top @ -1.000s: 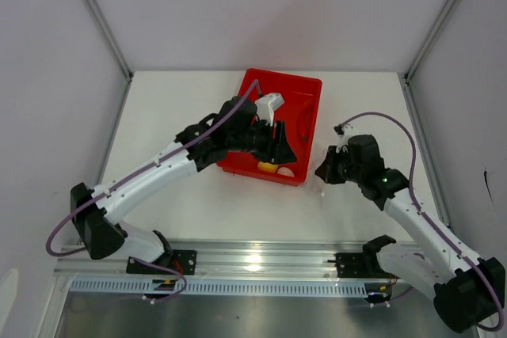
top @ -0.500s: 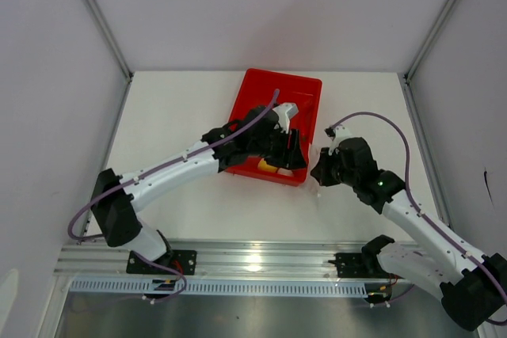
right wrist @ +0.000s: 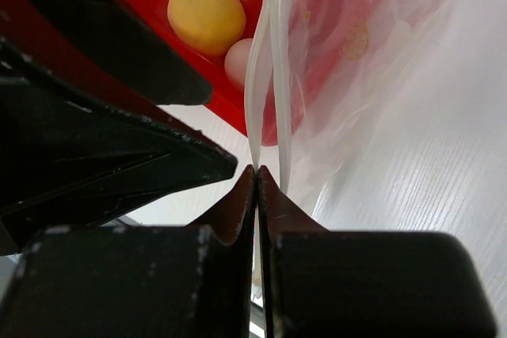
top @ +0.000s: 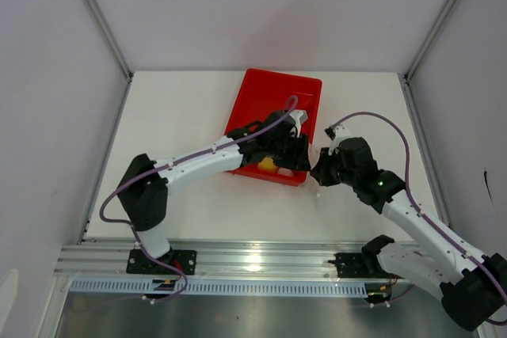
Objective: Place the food in the zip-top bag and seal the zipper
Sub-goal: Pick up the zipper food storage bag at the center of the board.
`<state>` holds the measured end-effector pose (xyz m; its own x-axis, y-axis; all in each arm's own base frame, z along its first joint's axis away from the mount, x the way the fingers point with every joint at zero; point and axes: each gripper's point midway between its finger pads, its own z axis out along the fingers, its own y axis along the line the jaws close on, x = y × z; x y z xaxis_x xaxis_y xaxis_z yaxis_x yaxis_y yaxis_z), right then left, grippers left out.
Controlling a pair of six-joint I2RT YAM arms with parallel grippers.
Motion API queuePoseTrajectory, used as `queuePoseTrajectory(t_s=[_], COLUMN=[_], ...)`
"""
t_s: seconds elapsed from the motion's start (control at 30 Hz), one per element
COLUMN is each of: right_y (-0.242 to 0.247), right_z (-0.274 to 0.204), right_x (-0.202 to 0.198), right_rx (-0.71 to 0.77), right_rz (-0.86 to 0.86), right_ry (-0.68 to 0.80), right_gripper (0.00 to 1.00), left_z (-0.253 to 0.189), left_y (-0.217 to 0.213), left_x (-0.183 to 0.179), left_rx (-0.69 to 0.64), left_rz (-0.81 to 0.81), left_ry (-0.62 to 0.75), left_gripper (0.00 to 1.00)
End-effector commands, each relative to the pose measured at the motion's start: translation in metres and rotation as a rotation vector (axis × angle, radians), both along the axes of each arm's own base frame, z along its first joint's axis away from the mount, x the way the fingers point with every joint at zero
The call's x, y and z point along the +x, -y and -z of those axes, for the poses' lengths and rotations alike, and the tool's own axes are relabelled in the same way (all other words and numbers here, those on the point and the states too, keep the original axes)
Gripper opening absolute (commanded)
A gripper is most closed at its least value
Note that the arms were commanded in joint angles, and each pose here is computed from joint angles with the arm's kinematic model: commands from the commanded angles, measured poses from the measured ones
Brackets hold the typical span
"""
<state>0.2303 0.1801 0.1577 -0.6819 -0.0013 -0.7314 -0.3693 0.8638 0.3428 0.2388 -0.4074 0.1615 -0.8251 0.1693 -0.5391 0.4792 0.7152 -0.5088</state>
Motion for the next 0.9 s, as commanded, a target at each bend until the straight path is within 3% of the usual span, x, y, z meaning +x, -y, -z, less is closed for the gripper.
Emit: queuePoseTrajectory(t_s=[0.0, 0.33, 0.87], right_y=[-0.007, -0.007, -0.006], right_z=[-0.023, -0.022, -0.03], right_x=[0.006, 0.004, 0.003], right_rx=[0.042, 0.043, 0.067], right_rz=[-0.014, -0.02, -0.016], right_ry=[0.059, 0.066, 0.087], right_gripper=[0.0, 0.0, 0.0], left_z=[-0.03, -0.031, -0.012], left_y=[0.019, 0.025, 0.02], left_x=[0.011, 0.019, 0.023], left_rx=[-0.075, -0.074, -0.051], left_rz=[-0.012, -0.016, -0.027], left_ry=[0.042, 0.045, 0.022], left_gripper=[0.54, 0.53, 0.35])
